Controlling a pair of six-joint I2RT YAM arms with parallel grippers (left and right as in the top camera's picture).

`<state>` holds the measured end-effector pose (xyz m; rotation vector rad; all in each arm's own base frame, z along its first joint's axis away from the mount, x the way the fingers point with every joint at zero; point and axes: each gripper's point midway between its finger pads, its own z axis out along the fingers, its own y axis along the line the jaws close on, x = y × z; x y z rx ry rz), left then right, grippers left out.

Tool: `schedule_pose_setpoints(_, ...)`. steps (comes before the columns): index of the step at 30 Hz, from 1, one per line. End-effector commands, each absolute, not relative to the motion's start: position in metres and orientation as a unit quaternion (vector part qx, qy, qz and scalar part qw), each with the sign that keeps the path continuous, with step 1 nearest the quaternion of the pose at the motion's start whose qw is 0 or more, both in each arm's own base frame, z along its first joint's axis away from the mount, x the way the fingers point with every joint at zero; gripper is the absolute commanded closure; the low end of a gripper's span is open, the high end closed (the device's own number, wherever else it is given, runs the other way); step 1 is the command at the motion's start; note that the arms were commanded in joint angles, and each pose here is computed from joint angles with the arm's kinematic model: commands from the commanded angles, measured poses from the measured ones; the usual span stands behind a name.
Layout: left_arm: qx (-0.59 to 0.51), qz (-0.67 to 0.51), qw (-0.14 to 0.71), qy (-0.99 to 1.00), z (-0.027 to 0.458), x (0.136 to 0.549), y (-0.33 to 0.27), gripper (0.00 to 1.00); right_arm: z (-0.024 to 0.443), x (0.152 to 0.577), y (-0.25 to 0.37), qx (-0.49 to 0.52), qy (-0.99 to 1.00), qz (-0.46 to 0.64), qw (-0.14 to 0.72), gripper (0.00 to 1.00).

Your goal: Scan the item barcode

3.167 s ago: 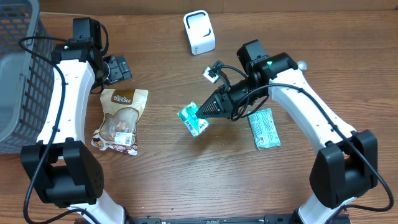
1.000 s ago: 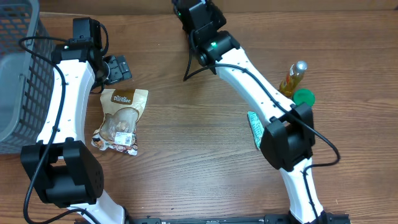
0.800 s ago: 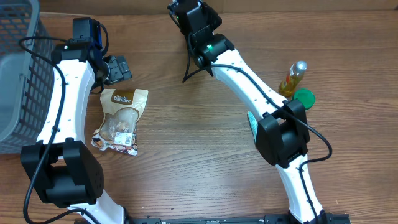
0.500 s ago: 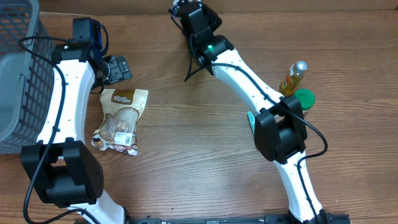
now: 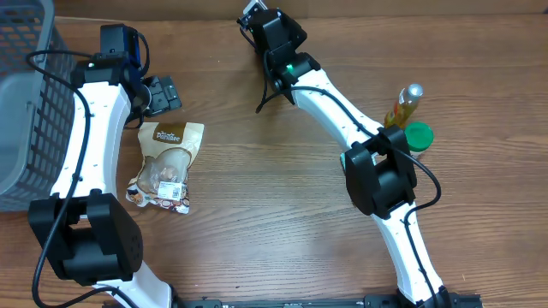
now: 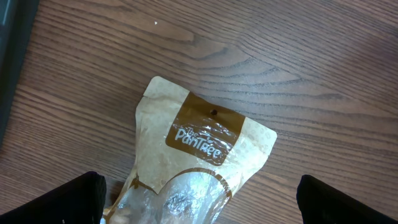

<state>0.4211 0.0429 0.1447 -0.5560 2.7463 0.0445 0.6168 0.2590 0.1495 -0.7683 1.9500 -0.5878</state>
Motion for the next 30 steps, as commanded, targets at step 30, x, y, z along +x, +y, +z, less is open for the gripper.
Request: schedule_pose_setpoints(30, -0.194, 0.02, 0.178, 0.964, 0.151, 0.423, 0.043, 0.0, 0.176, 0.408, 0.187, 0.062, 0.973, -0.12, 0.189, 0.96)
